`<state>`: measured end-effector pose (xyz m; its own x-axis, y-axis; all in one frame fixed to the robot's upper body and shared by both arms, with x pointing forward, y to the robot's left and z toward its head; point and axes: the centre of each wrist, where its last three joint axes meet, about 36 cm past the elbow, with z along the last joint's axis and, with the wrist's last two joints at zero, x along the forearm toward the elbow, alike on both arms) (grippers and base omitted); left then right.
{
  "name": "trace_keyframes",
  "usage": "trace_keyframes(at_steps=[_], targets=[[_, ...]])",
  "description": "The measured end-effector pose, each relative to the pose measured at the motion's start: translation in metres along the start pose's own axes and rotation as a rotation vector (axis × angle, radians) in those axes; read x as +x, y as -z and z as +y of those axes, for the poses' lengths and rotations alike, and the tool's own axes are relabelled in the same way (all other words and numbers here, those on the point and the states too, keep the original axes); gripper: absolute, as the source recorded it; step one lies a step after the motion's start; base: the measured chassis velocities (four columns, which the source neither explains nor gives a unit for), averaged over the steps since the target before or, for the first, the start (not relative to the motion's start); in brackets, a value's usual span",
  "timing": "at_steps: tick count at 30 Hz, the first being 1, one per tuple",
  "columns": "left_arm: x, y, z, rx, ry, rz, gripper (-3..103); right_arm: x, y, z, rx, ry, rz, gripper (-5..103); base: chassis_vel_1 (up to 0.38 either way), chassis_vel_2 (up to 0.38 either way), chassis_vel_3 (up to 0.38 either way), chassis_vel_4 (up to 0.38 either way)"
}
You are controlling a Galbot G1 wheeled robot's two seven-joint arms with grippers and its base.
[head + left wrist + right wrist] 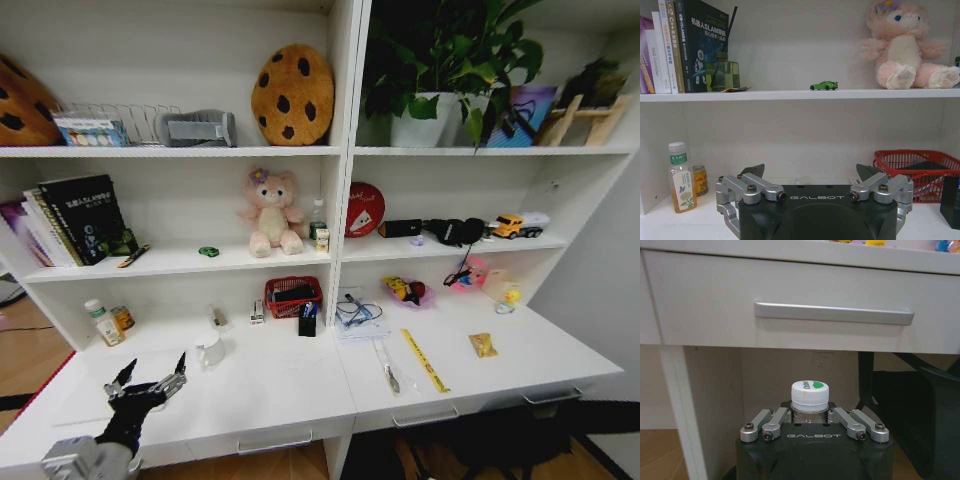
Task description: Organize the objects on the table.
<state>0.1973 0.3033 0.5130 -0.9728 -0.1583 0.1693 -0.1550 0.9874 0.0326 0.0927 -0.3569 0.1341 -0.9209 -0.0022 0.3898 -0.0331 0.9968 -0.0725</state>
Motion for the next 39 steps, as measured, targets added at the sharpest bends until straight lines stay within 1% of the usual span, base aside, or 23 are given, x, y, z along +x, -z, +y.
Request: trace_keyframes(at_steps=[2,3,6,7,9,13,15,20,22,25,26,27,30,33,35,36,38,39], targets=[[0.000,0.000,0.000,0.000,0.000,0.000,100,-0.022,-0.008,0.001,-0.002,-0.029,-0.022,26,0.000,0.000,0.000,0.000],[0.000,0.000,0.000,0.000,0.000,0.000,100,-0.022,-0.008,0.001,-0.002,-0.029,-0.022,26,0.000,0.000,0.000,0.000],[0.000,0.000,0.000,0.000,0.000,0.000,100,-0.050,-0.018,0.007,0.001,-0.060,-0.049,26,0.000,0.000,0.000,0.000],[0.000,0.000,0.000,0.000,0.000,0.000,100,-0.050,-0.018,0.007,0.001,-0.060,-0.049,26,0.000,0.000,0.000,0.000],[0.000,0.000,0.000,0.000,0.000,0.000,100,-0.071,-0.021,0.015,0.001,-0.081,-0.066,26,0.000,0.000,0.000,0.000],[0.000,0.000,0.000,0.000,0.000,0.000,100,-0.084,-0.025,0.022,-0.007,-0.089,-0.058,26,0.000,0.000,0.000,0.000],[0.000,0.000,0.000,0.000,0.000,0.000,100,-0.096,-0.040,0.028,-0.005,-0.103,-0.035,26,0.000,0.000,0.000,0.000],[0.000,0.000,0.000,0.000,0.000,0.000,100,-0.108,-0.049,0.031,0.001,-0.109,-0.015,26,0.000,0.000,0.000,0.000],[0.000,0.000,0.000,0.000,0.000,0.000,100,-0.128,-0.053,0.035,0.012,-0.110,-0.024,26,0.000,0.000,0.000,0.000],[0.000,0.000,0.000,0.000,0.000,0.000,100,-0.141,-0.051,0.040,0.003,-0.117,-0.027,26,0.000,0.000,0.000,0.000],[0.000,0.000,0.000,0.000,0.000,0.000,100,-0.146,-0.049,0.046,-0.016,-0.123,-0.014,26,0.000,0.000,0.000,0.000],[0.000,0.000,0.000,0.000,0.000,0.000,100,-0.146,-0.049,0.046,-0.016,-0.123,-0.014,26,0.000,0.000,0.000,0.000],[0.000,0.000,0.000,0.000,0.000,0.000,100,-0.150,-0.050,0.058,-0.044,-0.118,0.041,26,0.000,0.000,0.000,0.000],[0.000,0.000,0.000,0.000,0.000,0.000,100,-0.151,-0.052,0.061,-0.049,-0.122,0.067,26,0.000,0.000,0.000,0.000],[0.000,0.000,0.000,0.000,0.000,0.000,100,-0.155,-0.054,0.064,-0.085,-0.154,0.123,26,0.000,0.000,0.000,0.000],[0.000,0.000,0.000,0.000,0.000,0.000,100,-0.157,-0.054,0.063,-0.093,-0.161,0.134,26,0.000,0.000,0.000,0.000],[0.000,0.000,0.000,0.000,0.000,0.000,100,-0.157,-0.054,0.063,-0.096,-0.164,0.142,26,0.000,0.000,0.000,0.000],[0.000,0.000,0.000,0.000,0.000,0.000,100,-0.158,-0.055,0.063,-0.096,-0.166,0.150,24,0.000,0.000,0.000,0.000]])
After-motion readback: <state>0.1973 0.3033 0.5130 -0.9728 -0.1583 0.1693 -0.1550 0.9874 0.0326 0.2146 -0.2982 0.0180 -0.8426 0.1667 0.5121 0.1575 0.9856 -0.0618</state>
